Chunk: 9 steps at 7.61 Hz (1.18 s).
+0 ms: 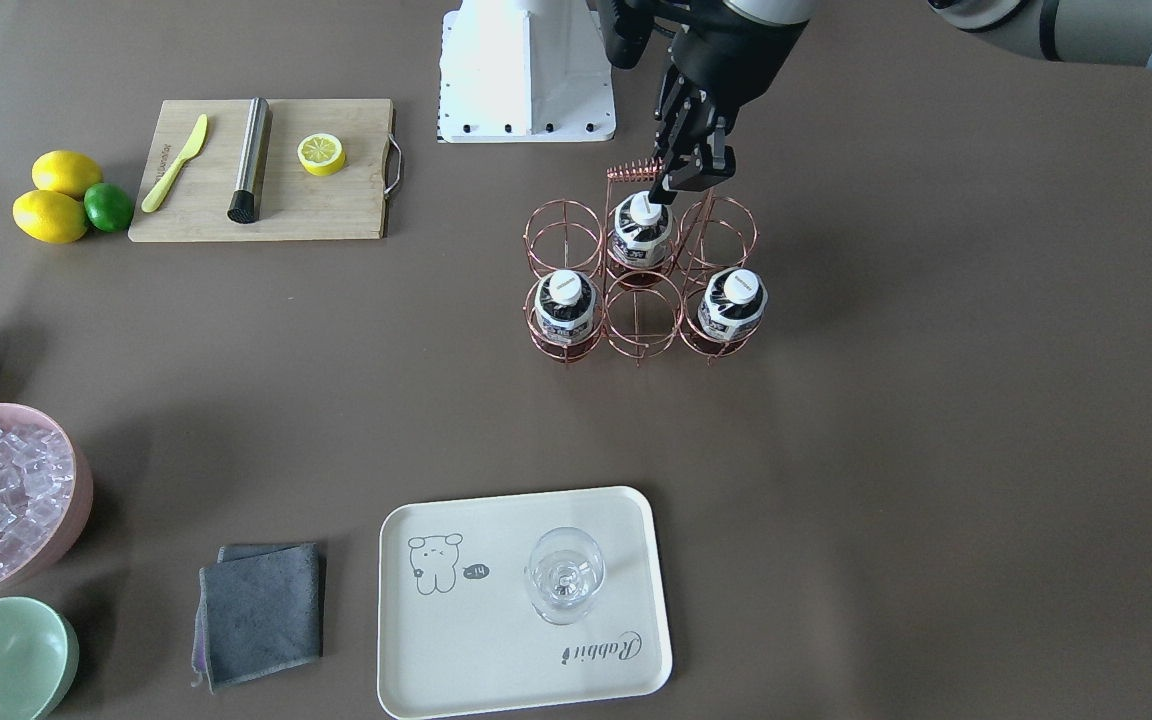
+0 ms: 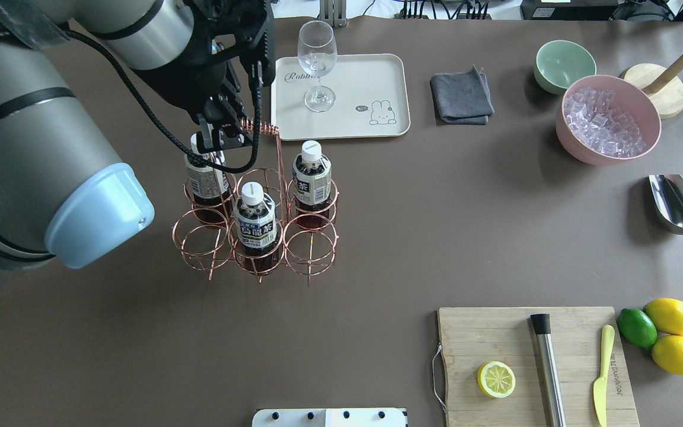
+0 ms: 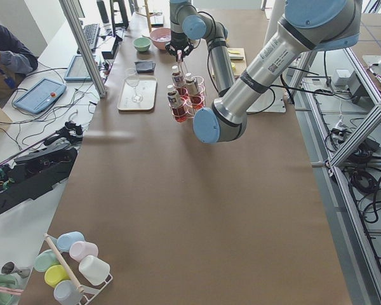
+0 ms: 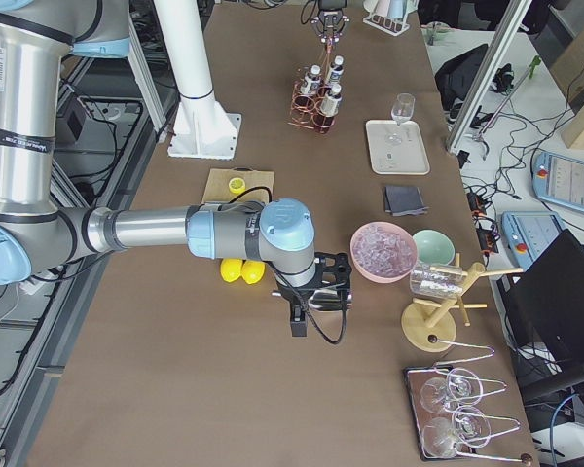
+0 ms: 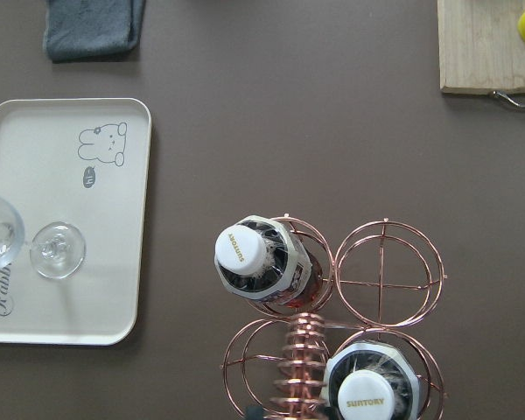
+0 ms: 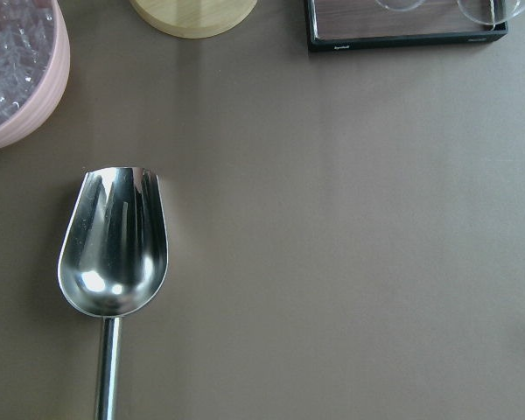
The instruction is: Take tea from basket to plate
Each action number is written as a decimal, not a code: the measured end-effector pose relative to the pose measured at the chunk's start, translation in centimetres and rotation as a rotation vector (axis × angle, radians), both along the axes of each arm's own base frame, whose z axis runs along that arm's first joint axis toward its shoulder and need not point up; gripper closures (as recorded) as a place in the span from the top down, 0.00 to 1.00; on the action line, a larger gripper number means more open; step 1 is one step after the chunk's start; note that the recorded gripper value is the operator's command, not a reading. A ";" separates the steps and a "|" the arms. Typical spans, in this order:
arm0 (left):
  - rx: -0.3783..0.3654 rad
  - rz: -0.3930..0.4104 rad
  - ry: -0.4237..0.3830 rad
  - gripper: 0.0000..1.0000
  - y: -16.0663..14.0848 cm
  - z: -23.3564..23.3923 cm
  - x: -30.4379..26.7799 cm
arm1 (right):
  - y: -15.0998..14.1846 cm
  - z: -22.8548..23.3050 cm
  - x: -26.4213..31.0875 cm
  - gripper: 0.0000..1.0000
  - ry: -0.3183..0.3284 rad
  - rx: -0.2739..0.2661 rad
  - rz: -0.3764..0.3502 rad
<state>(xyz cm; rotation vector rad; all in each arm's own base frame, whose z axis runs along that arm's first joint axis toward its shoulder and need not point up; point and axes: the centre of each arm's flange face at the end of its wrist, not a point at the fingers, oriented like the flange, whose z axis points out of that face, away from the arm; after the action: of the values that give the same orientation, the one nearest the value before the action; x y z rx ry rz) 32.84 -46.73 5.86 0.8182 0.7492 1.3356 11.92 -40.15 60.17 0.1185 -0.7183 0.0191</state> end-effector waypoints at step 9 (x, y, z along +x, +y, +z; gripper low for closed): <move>-0.041 -0.026 -0.015 0.00 6.1 -2.9 8.3 | -10.8 -12.1 -17.1 1.00 -0.109 0.453 -0.261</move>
<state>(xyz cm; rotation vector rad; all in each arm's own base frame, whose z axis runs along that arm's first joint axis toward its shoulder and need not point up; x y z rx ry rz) 41.11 -40.67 2.94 0.7821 0.7502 1.2975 -5.21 -51.00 48.07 0.4581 -0.8342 -0.3904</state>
